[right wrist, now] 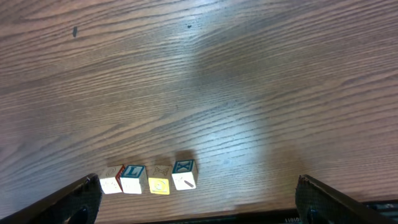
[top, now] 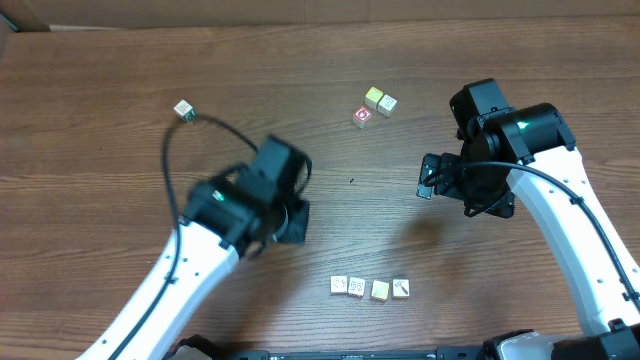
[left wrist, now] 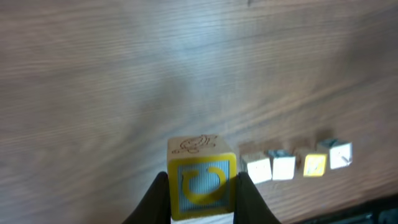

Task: Flip 5 blocks
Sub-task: 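Place the C block left of the O block and release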

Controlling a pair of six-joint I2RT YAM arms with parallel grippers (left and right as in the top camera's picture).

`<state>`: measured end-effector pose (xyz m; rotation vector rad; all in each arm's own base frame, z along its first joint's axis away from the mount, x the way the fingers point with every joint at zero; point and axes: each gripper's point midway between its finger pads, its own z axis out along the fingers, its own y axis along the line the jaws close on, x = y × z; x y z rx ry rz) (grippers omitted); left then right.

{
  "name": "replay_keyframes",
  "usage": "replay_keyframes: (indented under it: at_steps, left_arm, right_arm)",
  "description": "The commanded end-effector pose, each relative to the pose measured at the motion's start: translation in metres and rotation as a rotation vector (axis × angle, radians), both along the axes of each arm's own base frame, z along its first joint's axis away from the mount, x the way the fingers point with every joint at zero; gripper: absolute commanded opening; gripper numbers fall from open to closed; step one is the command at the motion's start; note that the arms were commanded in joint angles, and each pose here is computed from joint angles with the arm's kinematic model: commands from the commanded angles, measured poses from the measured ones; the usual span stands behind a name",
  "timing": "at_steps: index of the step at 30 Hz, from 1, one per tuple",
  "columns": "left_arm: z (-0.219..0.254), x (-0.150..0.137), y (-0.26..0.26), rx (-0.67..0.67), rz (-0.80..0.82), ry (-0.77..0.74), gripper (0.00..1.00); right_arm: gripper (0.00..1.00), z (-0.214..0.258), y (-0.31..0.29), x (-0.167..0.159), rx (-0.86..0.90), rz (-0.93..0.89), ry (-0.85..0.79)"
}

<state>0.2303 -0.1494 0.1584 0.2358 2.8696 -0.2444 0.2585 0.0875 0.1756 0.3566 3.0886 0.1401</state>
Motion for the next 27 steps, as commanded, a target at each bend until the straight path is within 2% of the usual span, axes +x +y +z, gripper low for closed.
replay_keyframes:
  at_steps: [1, 7, 14, 19, 27]
  left_arm:
    - [-0.053, -0.04, -0.012, -0.06, 0.02, 0.154, 0.04]
    - [-0.108, -0.078, -0.026, -0.111, 0.008, 0.258, 0.04]
    - [-0.126, -0.099, -0.037, -0.145, -0.01, 0.301, 0.05]
    - [-0.133, -0.103, -0.04, -0.157, 0.002, 0.299, 0.05]
    - [-0.136, -0.085, -0.033, -0.112, 0.055, 0.211, 0.06]
  right_arm:
    - [1.0, 0.014, 0.0, 0.004, 0.009, 0.004, -0.053]
    - [1.0, 0.013, -0.001, 0.003, 0.008, 0.004, -0.05]
    - [1.0, 0.013, -0.001, 0.003, 0.008, 0.004, -0.049]
    - [1.0, 0.013, -0.001, 0.002, 0.007, 0.004, -0.045]
    - [1.0, 0.013, -0.002, -0.001, 0.004, 0.004, -0.034]
